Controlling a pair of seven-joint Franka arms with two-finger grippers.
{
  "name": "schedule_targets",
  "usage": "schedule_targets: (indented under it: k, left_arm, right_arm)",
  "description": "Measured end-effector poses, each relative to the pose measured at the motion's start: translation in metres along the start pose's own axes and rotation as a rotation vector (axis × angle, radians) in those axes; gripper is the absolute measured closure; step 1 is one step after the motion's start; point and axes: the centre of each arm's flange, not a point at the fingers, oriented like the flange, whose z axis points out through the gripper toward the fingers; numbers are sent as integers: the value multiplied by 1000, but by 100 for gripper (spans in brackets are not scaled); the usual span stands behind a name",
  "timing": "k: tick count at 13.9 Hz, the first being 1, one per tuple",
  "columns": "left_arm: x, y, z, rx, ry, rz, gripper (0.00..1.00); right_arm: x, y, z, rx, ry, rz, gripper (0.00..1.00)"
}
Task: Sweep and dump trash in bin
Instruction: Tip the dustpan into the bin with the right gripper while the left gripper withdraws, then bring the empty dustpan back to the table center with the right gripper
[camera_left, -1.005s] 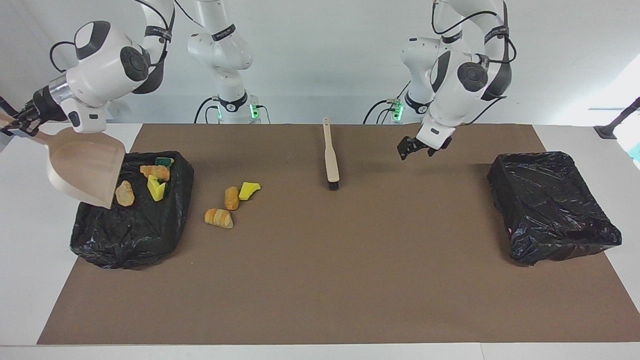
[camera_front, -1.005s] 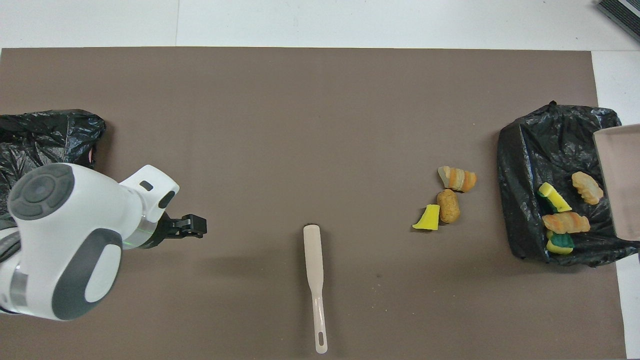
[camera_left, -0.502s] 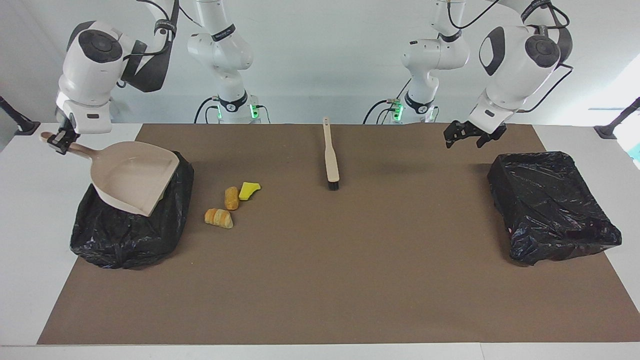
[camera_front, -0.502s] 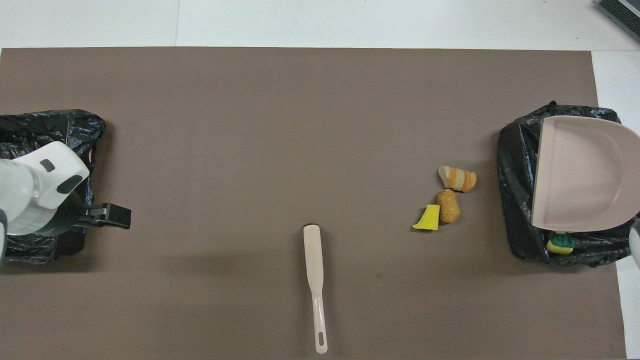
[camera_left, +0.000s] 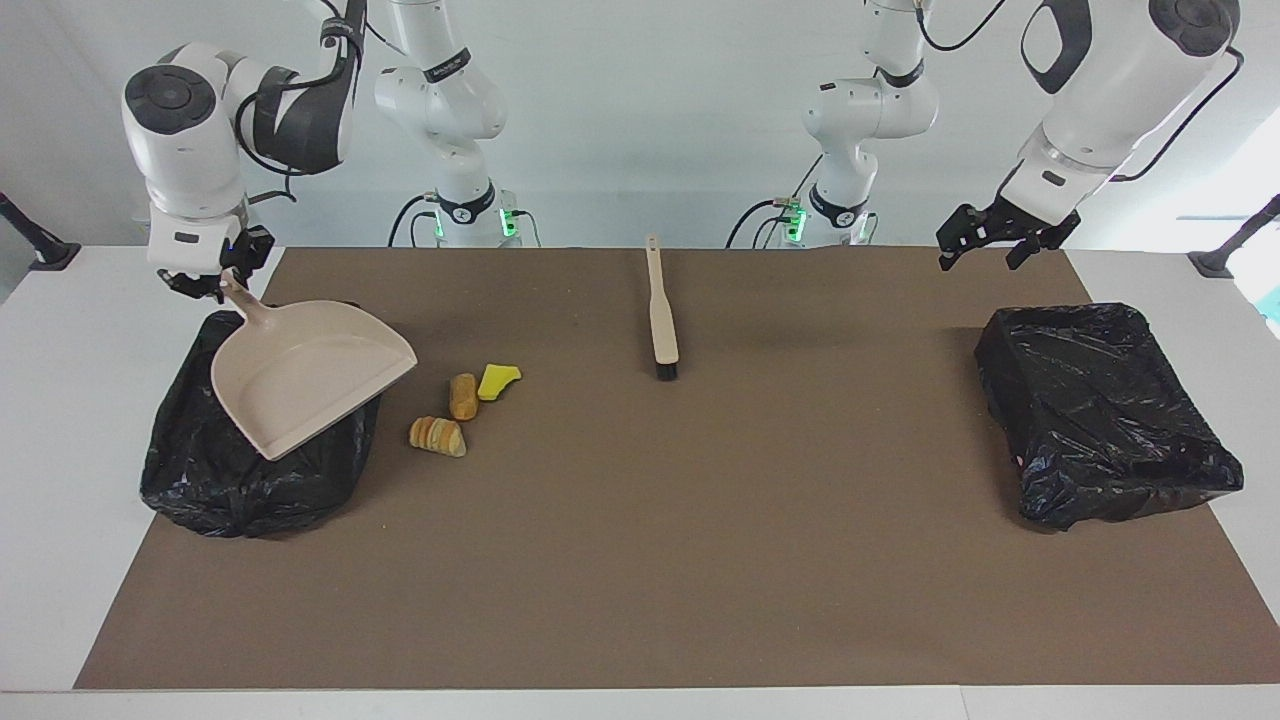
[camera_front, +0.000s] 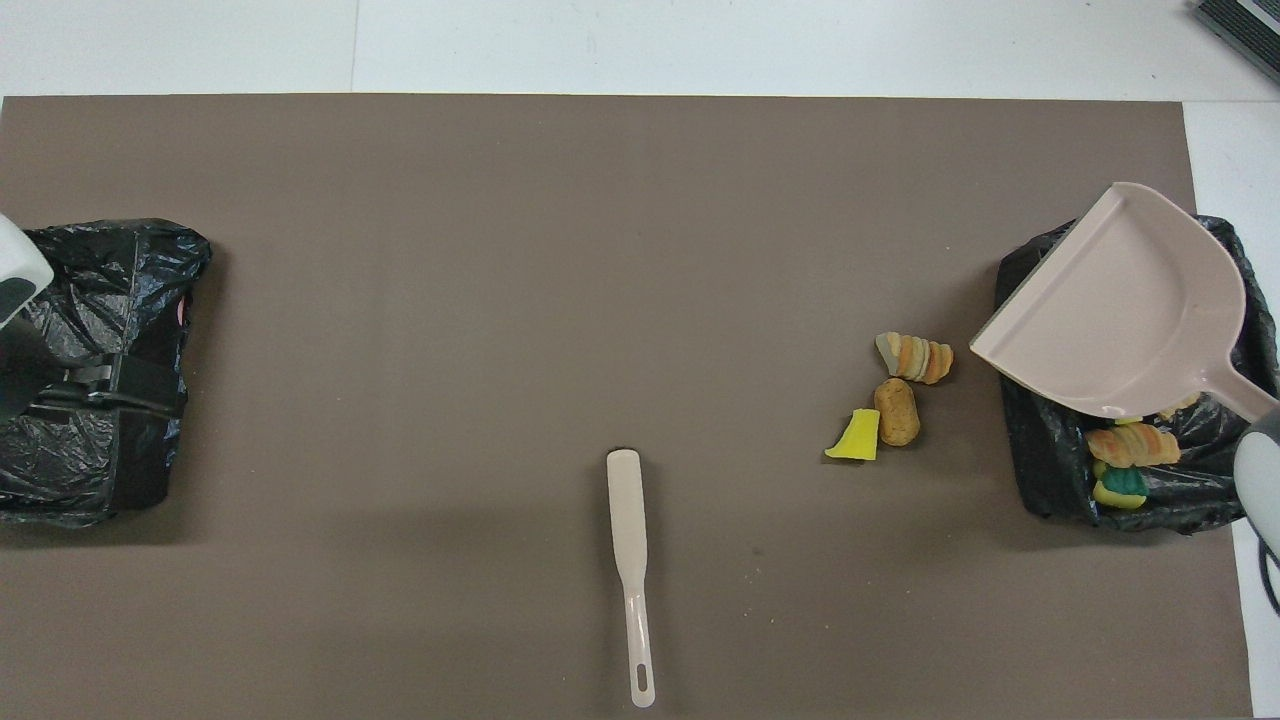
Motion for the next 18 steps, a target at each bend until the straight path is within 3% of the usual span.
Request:
schedule_targets:
  k: [4, 9, 18]
  left_arm:
    - [2, 1, -2, 0, 8, 21, 0]
    - [0, 3, -15, 1, 35, 26, 0]
    - [0, -1, -32, -1, 72, 19, 0]
  right_arm:
    - [37, -42, -10, 155, 50, 289, 68]
    - [104, -107, -24, 290, 67, 500, 68]
    - [252, -229, -57, 490, 29, 693, 68]
